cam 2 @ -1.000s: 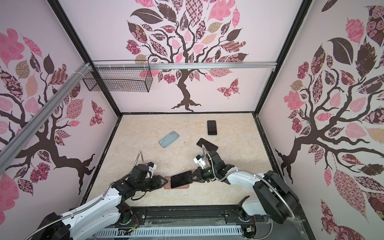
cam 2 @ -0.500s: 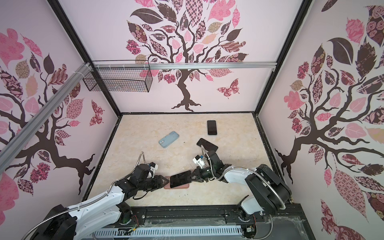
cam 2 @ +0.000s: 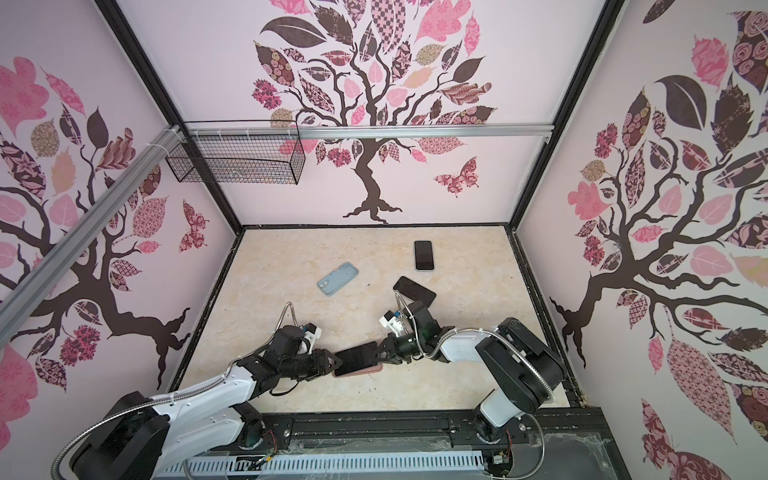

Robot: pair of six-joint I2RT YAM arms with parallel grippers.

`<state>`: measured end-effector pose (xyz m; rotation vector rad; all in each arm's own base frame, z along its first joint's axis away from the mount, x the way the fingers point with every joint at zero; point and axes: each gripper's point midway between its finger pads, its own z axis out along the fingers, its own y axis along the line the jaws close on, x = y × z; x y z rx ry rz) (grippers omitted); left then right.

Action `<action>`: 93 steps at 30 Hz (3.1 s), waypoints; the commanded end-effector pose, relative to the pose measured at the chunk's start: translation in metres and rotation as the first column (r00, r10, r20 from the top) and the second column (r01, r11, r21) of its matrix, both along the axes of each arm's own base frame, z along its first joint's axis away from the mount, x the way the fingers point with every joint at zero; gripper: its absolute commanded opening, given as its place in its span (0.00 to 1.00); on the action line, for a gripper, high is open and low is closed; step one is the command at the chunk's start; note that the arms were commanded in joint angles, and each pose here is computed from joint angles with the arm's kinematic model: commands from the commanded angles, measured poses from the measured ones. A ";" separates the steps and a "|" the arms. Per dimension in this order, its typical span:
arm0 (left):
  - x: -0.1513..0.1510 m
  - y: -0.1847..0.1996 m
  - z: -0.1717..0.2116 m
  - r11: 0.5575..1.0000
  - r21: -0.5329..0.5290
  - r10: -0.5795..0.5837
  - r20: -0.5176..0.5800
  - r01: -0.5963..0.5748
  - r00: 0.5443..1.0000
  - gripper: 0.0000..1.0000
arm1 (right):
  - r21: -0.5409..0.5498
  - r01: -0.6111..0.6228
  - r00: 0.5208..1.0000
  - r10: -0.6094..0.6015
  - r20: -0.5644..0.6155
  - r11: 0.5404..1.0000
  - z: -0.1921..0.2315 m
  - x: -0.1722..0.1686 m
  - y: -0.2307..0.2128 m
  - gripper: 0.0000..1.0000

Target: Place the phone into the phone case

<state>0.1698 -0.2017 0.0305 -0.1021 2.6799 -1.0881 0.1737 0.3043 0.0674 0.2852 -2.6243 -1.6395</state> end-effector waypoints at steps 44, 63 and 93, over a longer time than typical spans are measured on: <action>-0.011 -0.006 -0.002 0.997 -0.018 -0.081 -0.021 0.081 0.996 0.32 | -0.364 0.052 0.966 0.046 0.254 0.930 -0.004 0.025 -0.035 0.44; -0.009 -0.010 -0.005 0.995 -0.005 -0.104 -0.042 0.104 0.994 0.29 | -0.406 0.007 0.976 0.082 0.201 0.914 -0.033 0.003 -0.043 0.23; -0.013 -0.015 -0.024 0.992 -0.012 -0.130 -0.085 0.130 0.988 0.20 | -0.457 -0.050 0.985 0.121 0.126 0.888 -0.075 -0.013 -0.038 0.11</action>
